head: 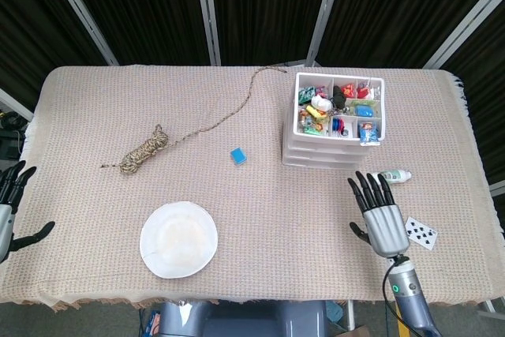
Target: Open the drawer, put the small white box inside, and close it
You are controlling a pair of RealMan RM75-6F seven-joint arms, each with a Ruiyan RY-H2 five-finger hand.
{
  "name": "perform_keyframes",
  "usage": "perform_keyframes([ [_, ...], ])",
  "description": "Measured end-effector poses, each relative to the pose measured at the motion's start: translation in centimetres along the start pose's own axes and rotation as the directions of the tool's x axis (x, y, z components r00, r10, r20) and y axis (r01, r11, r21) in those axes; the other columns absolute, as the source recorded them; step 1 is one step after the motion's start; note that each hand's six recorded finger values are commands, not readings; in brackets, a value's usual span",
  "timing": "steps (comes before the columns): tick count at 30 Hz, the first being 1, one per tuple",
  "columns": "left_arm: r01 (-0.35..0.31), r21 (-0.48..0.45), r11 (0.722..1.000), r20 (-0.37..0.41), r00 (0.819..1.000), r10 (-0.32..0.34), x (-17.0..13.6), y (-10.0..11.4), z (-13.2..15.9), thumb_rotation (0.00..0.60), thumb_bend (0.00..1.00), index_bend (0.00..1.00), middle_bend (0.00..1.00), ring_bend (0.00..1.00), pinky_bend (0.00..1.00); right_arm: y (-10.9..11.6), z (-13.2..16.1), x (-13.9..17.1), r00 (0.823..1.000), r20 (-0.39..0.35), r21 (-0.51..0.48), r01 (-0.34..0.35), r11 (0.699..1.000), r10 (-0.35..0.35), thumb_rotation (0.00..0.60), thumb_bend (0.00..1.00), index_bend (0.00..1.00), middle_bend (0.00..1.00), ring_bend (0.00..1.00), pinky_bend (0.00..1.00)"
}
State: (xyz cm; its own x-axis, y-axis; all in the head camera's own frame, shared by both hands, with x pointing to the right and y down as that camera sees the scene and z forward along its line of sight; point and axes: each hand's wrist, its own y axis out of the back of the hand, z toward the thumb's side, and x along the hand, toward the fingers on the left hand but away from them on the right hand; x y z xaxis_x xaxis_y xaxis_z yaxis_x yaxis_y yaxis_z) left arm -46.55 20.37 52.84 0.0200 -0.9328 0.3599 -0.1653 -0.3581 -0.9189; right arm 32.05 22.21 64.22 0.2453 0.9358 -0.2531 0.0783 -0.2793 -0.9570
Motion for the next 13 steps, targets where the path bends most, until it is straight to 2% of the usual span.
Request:
perform_keyframes([
  [3,0.011,0.009,1.0,-0.009,1.0,-0.01,-0.1,-0.3,-0.3,0.6,0.22,0.07,0.0,0.0,0.0,1.5,-1.6,1.0,0.999,0.011,-0.073,-0.039,0.997,0.04,0.6,0.05,0.0,0.0,0.0,0.0],
  [7,0.015,0.026,1.0,-0.01,1.0,-0.015,-0.2,-0.5,-0.5,0.6,0.22,0.07,0.0,0.0,0.0,3.1,-3.8,2.3,0.997,0.042,-0.08,-0.062,0.995,0.066,0.6,0.05,0.0,0.0,0.0,0.0],
  [13,0.029,0.057,0.998,-0.019,0.999,-0.028,-0.3,-1.2,-1.0,0.6,0.22,0.07,0.0,0.0,0.0,4.5,-4.8,3.2,0.994,0.072,-0.073,-0.077,0.994,0.082,0.6,0.05,0.0,0.0,0.0,0.0],
])
